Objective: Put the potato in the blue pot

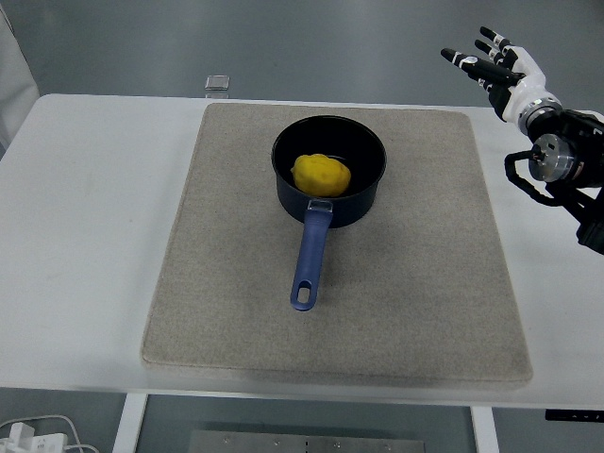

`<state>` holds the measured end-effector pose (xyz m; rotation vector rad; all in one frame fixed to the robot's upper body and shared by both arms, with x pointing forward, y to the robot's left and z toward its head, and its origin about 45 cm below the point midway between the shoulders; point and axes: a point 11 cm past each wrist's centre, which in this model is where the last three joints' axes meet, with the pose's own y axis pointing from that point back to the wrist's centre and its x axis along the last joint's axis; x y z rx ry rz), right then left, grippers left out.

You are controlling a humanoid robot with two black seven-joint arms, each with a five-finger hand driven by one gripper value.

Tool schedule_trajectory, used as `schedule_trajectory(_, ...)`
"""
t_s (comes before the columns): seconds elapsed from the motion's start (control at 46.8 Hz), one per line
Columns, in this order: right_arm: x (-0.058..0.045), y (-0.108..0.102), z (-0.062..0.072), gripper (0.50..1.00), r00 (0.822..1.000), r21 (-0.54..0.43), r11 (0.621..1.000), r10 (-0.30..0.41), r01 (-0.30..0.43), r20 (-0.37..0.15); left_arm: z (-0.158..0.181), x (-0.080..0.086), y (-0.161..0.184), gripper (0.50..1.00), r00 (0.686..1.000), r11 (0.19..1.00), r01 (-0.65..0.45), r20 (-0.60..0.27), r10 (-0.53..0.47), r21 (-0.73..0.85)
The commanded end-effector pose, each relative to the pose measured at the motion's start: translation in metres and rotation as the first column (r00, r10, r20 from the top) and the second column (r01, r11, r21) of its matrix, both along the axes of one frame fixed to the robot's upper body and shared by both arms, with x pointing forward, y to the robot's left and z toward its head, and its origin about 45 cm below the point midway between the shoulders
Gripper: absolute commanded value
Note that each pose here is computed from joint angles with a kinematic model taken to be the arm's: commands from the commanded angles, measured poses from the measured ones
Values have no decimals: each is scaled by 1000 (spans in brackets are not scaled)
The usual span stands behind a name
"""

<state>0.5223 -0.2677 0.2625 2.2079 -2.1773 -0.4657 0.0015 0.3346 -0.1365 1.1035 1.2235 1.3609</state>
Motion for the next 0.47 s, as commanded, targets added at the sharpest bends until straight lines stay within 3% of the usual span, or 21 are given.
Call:
schedule_trajectory(0.0, -5, -9, -19, 956, 996, 85, 995, -49, 55, -71, 0, -1, 0, 1000, 1000, 1000, 1, -1, -1, 0)
schedule_trajectory(0.214, -9, -11, -38, 956, 992, 102, 991, -73, 84, -107, 0, -1, 0, 1000, 1000, 1000, 0, -1, 0, 0)
schedule_trajectory(0.449, -9, -11, -38, 956, 993, 103, 992, -63, 73, -102, 0, 0, 0, 1000, 1000, 1000, 0, 0, 0, 0)
